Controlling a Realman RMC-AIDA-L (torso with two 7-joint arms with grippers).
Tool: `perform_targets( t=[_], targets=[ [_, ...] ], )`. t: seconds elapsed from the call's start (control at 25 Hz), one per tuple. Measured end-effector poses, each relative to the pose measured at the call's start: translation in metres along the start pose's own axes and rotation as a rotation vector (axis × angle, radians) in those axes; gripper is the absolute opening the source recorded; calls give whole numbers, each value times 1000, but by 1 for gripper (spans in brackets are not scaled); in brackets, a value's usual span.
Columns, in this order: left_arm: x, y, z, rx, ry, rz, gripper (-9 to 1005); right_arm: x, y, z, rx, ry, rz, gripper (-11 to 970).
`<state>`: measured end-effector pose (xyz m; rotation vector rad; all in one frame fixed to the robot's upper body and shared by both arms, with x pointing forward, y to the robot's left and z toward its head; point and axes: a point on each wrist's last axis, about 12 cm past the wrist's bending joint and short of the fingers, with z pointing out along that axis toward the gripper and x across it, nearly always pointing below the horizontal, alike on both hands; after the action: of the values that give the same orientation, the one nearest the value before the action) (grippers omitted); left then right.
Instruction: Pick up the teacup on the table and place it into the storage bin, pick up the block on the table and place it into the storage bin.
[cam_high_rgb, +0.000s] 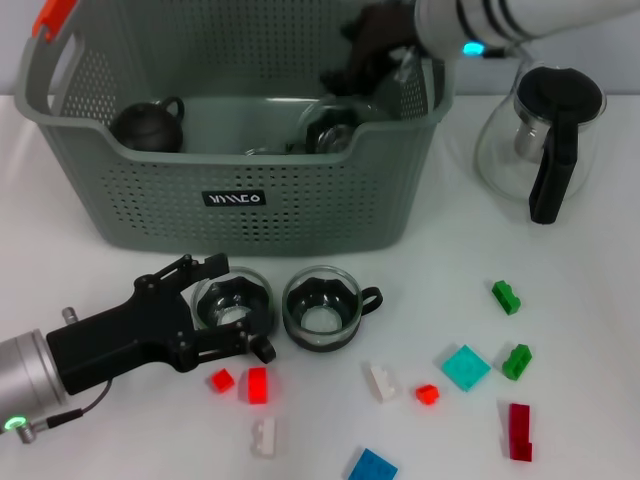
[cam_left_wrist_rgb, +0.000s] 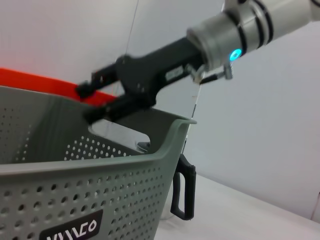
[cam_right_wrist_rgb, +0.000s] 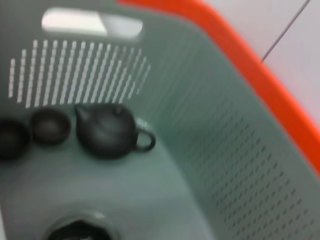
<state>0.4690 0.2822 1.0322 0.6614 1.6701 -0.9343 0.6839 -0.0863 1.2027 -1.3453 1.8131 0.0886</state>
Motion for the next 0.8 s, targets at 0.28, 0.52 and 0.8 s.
perform_targets(
  t=[0.28,0.52,0.8],
  targets=[
    [1,-1,-1,2,4,0,949,-15,-8,-44,37,-145,41,715],
    [-1,-2,-2,24,0,4,948,-20,4,-99,-27,-344,73,767],
    [-5,-3,-7,71,21,36,948,15,40,-155,-317,-560,87,764]
  ],
)
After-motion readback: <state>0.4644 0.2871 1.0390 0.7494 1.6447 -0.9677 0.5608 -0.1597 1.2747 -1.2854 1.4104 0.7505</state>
